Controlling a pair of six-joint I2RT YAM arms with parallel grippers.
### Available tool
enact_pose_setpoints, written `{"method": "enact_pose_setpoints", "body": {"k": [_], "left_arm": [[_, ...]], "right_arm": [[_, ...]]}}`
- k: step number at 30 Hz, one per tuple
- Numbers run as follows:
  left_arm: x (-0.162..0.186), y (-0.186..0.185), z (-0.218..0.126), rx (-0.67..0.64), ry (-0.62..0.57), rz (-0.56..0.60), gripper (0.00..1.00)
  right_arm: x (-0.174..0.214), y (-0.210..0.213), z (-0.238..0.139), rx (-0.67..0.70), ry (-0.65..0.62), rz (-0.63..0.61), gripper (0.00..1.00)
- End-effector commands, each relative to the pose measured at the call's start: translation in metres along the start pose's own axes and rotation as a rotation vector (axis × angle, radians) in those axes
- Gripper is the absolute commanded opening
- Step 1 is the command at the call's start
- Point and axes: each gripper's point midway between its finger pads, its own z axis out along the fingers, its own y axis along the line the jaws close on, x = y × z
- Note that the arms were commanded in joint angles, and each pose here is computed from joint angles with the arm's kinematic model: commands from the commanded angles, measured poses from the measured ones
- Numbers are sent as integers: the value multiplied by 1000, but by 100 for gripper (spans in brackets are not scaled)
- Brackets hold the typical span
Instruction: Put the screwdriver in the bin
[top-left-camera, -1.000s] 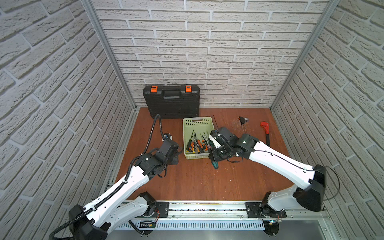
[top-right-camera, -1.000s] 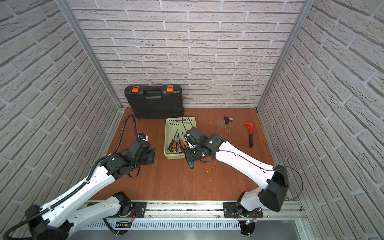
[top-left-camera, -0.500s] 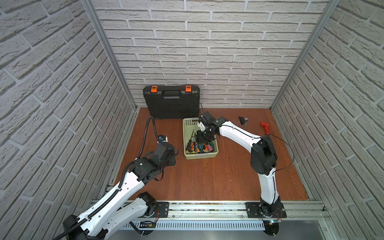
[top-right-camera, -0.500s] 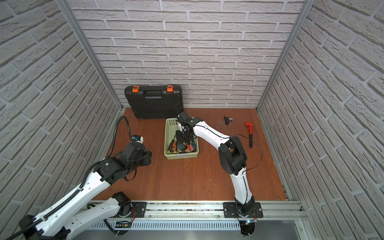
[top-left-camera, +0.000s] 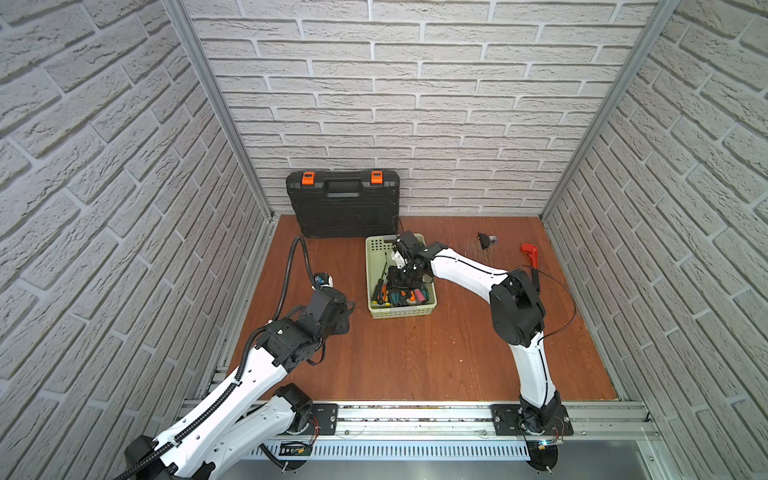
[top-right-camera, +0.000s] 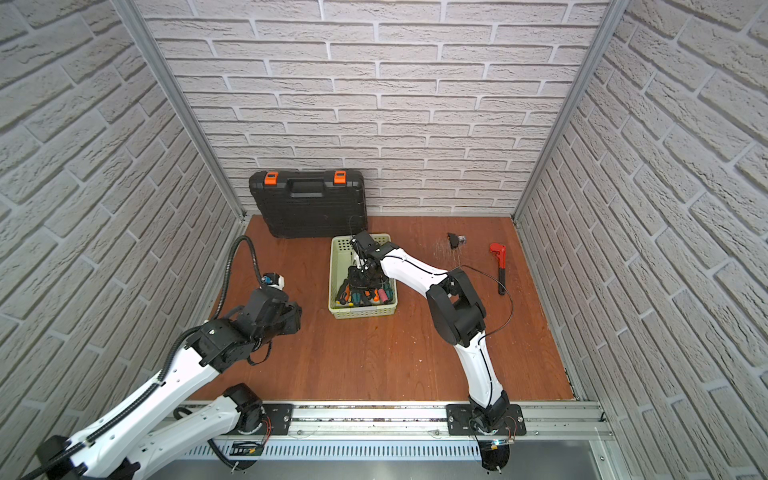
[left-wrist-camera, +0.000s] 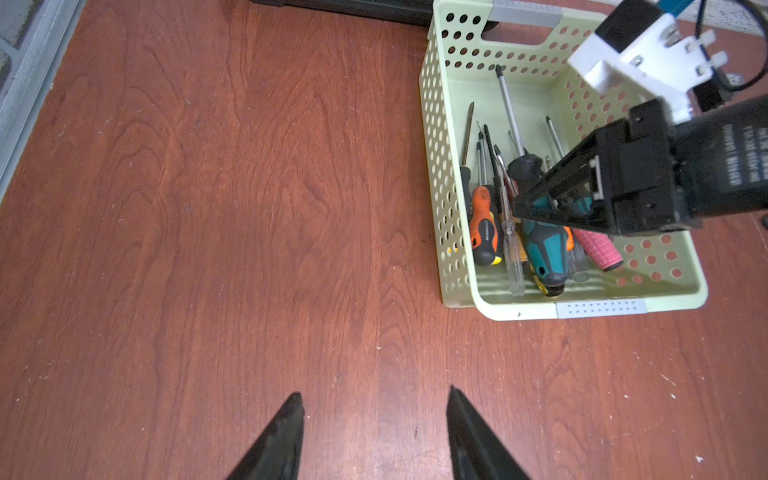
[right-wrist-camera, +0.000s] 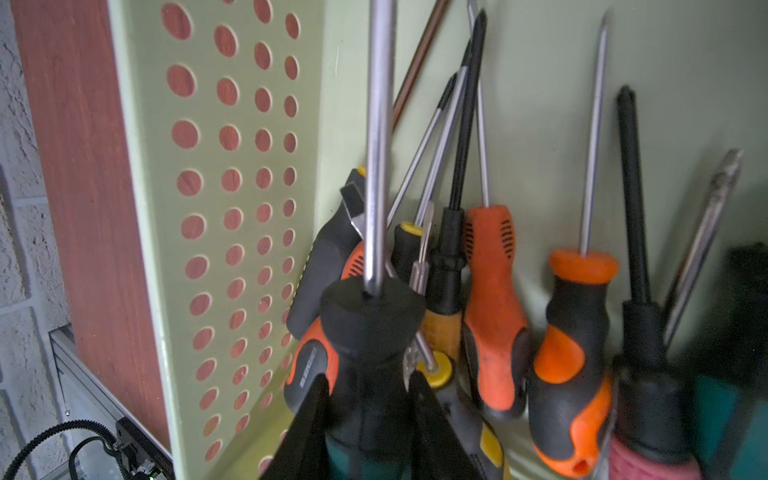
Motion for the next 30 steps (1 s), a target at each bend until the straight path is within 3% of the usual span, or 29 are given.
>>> {"method": "enact_pose_setpoints", "body": {"k": [1, 10, 15, 19, 30], "left_arm": [[-1, 5, 0, -16, -17, -21, 56], [-5, 8, -2, -27, -33, -12, 56], [-7, 8, -5, -28, -38, -12, 56], [-9, 9, -7, -33, -39, -13, 56], [-14, 11, -19, -33, -38, -24, 57]], "right_arm": [[-6, 6, 8, -27, -21, 13, 10], [4, -5, 17, 0, 4, 14, 14], [3, -2, 12, 3, -4, -6, 26], [-1, 4, -5, 18, -40, -46, 37], [-4, 30, -60, -31, -138, -113, 46]]}}
